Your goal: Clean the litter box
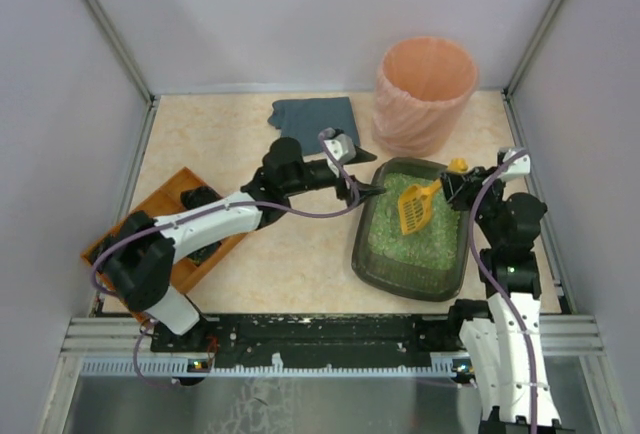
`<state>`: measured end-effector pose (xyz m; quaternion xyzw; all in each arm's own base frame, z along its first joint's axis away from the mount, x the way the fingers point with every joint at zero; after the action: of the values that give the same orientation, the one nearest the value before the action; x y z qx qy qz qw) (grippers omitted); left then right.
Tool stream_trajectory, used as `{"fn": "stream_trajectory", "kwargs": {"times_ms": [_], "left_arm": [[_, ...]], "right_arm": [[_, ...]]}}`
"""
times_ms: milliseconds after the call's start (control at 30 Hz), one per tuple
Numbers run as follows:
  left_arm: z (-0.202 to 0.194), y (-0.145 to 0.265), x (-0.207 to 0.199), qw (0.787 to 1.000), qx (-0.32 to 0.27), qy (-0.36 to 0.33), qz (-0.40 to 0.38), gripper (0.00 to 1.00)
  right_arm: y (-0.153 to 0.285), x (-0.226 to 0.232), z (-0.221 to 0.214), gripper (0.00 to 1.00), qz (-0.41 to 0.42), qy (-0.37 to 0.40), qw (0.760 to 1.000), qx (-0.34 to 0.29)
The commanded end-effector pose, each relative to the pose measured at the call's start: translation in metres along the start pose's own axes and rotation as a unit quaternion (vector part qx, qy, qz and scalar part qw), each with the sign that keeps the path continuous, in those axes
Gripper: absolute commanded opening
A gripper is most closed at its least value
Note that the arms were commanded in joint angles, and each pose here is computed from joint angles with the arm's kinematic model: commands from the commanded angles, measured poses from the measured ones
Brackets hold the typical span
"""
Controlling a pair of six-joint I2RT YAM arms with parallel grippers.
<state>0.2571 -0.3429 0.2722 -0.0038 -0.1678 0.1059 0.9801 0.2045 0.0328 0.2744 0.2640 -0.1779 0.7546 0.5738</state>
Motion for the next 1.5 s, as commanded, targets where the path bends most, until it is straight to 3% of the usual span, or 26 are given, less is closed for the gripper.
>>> {"fn": "stream_trajectory", "kwargs": {"times_ms": [0, 267, 867, 1200, 1267, 1367, 1467], "left_arm": [[0.024, -0.039, -0.006, 0.997, -0.063, -0.047, -0.02, 0.83], [0.014, -0.085, -0.023, 0.996, -0.05, -0.061, -0.036, 0.77], [-0.006, -0.113, -0.037, 0.998, -0.023, -0.032, -0.056, 0.49], [-0.008, -0.116, -0.041, 0.997, -0.023, -0.019, -0.073, 0.09], [-0.006, -0.115, -0.041, 0.997, -0.023, -0.019, -0.072, 0.0], [-0.005, -0.113, -0.041, 0.997, -0.027, -0.023, -0.07, 0.0], [-0.004, -0.111, -0.043, 0.996, -0.034, -0.025, -0.073, 0.0]], "right_arm": [[0.006, 0.017, 0.026, 0.0, 0.002, 0.058, 0.997, -0.042], [0.01, 0.028, 0.038, 0.0, 0.013, 0.068, 0.996, -0.052], [0.01, 0.038, 0.038, 0.0, 0.056, 0.06, 0.995, -0.054], [0.01, 0.038, 0.035, 0.0, 0.06, 0.05, 0.996, -0.051], [0.01, 0.037, 0.034, 0.11, 0.056, 0.043, 0.996, -0.051], [0.012, 0.037, 0.034, 0.39, 0.045, 0.021, 0.998, -0.05], [0.012, 0.034, 0.033, 0.54, 0.011, -0.021, 0.999, -0.039]]}}
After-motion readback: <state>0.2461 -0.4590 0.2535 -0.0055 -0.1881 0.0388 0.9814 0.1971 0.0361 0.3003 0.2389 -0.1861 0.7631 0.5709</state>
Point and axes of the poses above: each gripper's point midway between its finger pads, its own y axis back along the fingers, its own x axis along the line the jaws close on, z = x × y, the point moved 7 cm from there along y, back along the fingers, and after that the axes turned 15 degrees about -y, right-handed, at the moved point
